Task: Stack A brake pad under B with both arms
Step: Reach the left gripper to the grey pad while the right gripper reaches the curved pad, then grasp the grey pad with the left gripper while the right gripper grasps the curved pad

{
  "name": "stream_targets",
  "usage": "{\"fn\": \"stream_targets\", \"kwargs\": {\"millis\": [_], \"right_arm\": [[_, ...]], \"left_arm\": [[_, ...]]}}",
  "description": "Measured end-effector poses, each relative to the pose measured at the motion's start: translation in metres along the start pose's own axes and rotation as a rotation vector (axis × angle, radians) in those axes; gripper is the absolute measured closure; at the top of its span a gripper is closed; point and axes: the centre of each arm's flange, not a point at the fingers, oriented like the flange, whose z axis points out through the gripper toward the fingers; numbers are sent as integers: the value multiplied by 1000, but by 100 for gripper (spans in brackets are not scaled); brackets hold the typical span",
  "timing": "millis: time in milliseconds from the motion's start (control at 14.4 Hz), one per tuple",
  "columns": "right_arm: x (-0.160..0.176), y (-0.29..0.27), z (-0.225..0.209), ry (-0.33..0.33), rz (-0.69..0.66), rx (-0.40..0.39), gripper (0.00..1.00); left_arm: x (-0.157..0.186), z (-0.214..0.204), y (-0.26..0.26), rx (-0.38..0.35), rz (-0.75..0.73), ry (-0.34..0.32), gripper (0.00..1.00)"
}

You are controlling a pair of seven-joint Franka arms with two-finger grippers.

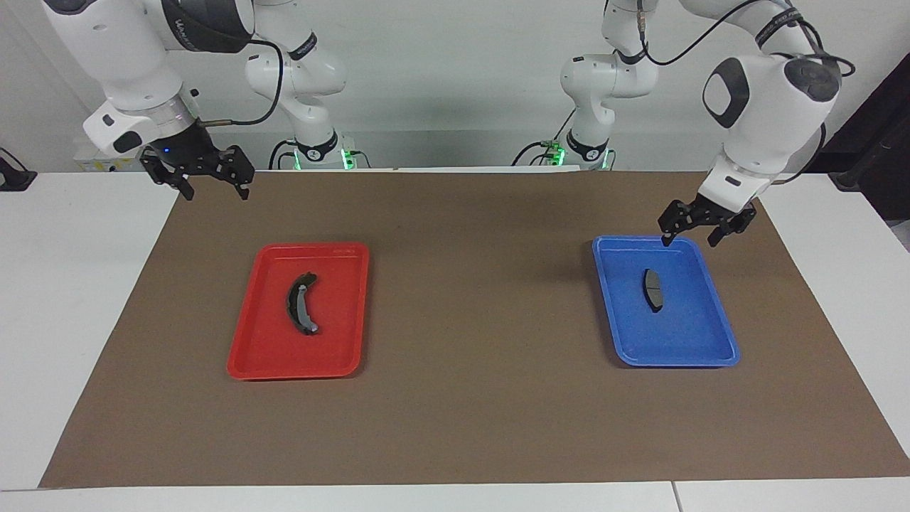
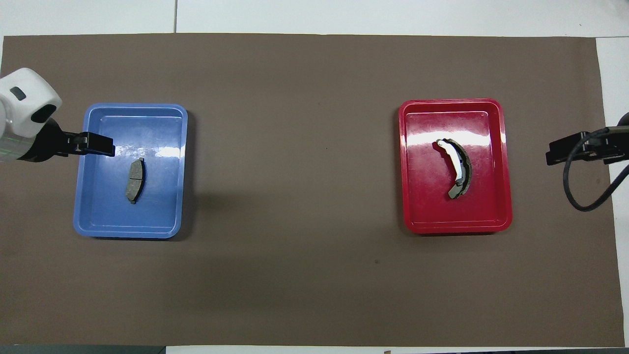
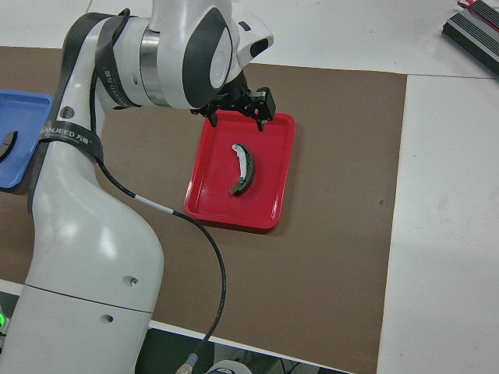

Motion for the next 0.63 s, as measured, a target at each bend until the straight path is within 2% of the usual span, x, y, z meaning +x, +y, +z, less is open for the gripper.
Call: {"fn": "stream_targets", "kwargs": {"millis": [279, 627], "right_arm": [[10, -25, 41, 19, -45, -1, 1], [35, -40, 125, 2, -67, -1, 1]], "left_arm": [[-9, 90, -17, 12, 9, 24, 2], [-9, 146, -16, 13, 13, -33, 2]]}}
